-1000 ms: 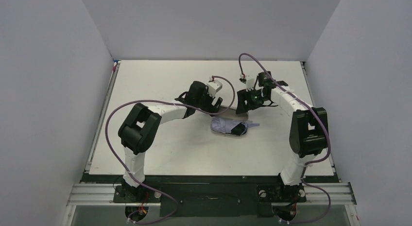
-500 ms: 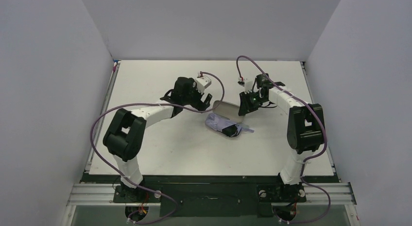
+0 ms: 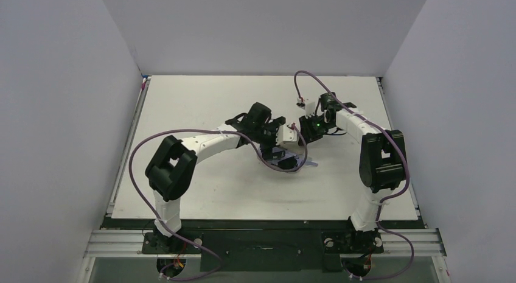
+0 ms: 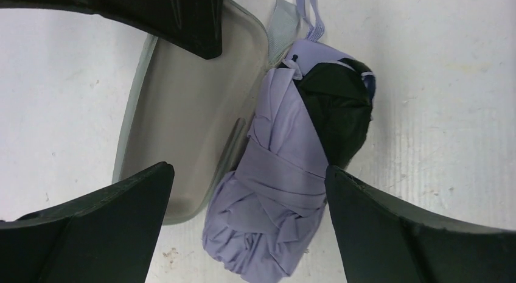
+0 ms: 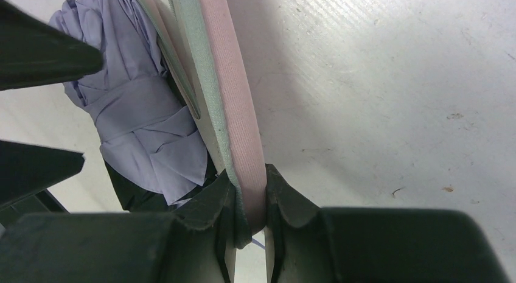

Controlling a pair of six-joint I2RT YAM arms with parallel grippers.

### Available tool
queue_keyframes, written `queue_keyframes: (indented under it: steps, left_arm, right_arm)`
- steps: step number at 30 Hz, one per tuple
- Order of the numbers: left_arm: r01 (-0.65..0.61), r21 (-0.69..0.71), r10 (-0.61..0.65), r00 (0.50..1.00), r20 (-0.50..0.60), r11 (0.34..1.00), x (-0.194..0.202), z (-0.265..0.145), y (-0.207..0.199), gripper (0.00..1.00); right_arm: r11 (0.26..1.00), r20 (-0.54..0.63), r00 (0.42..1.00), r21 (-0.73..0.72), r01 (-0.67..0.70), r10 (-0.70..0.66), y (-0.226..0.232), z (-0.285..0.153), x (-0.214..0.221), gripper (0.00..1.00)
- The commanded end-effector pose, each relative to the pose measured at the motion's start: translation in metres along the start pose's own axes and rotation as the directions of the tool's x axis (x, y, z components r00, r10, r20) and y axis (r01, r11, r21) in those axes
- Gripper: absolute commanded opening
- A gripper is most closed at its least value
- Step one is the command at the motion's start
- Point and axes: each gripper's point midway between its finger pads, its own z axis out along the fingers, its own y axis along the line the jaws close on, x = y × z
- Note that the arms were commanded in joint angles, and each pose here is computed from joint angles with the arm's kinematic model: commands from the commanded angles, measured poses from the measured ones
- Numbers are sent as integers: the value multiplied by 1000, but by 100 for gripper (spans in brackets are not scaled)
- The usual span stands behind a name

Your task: Open the umbrella

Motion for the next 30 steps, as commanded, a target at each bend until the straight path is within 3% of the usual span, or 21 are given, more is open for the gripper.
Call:
queue_keyframes:
  steps: [1,13,19,27,30]
  left_arm:
    - [-97,169,103,994,-23,981,0,1,-9,93]
    - [-119,285,151,984,-92,951,35,28,-38,87]
    - [-77,312,124,983,-134,947,47,36,-37,68]
    - [-73,278,105,989,-103,958,34,34,-27,30]
    - [-67,243,91,992,-90,968,28,30,-24,25]
  right_arm:
    - [997,40,997,-33,63,-62,15,-9,-15,0]
    - [997,38,997,-33,71,-70,16,-9,-17,0]
    - [997,33,997,-30,76,-75,16,-10,-16,0]
    - [996,28,996,-14,90,-89,14,-11,-14,0]
    - [995,23,995,2,97,-97,12,-12,-13,0]
